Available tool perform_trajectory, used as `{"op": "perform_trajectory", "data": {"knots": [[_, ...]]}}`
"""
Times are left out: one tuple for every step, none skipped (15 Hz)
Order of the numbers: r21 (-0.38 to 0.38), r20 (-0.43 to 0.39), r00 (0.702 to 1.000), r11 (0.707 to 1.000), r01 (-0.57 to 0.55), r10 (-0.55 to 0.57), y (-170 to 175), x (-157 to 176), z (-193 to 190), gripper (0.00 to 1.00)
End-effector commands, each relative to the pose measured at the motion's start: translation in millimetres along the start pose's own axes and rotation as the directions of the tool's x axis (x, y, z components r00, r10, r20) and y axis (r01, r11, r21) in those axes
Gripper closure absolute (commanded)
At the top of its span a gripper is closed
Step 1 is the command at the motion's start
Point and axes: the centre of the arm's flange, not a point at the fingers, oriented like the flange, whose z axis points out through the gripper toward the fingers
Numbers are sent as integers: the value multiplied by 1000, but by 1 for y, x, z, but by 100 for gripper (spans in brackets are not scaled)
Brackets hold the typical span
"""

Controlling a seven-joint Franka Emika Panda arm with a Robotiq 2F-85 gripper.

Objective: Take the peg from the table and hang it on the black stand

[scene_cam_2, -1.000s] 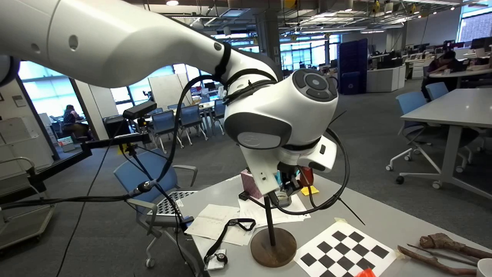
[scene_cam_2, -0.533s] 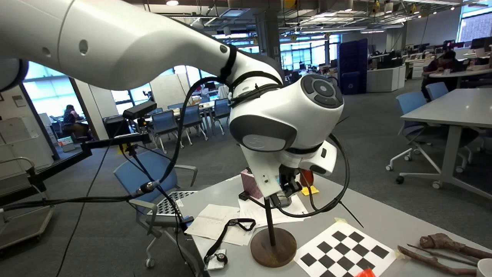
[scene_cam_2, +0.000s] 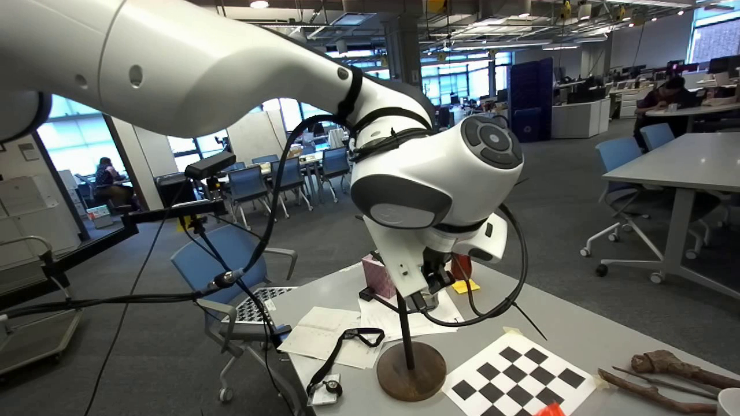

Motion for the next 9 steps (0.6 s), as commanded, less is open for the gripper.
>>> {"op": "perform_trajectory", "data": {"knots": [[45, 3, 999, 998, 35, -36, -1, 10, -6, 62], [45, 5, 999, 998, 34, -35, -1, 10, -5, 62], [45, 6, 999, 998, 36, -36, -1, 10, -5, 62], [47, 7, 999, 998, 35, -35, -1, 11, -4, 62], [49, 11, 999, 998, 35, -36, 0, 11, -3, 62], [50, 13, 999, 998, 35, -35, 0, 11, -1, 62], [52, 17, 999, 998, 34, -35, 1, 11, 0, 62], [54, 21, 999, 998, 33, -34, 2, 11, 2, 62], [56, 26, 999, 998, 33, -34, 2, 11, 3, 62]]}}
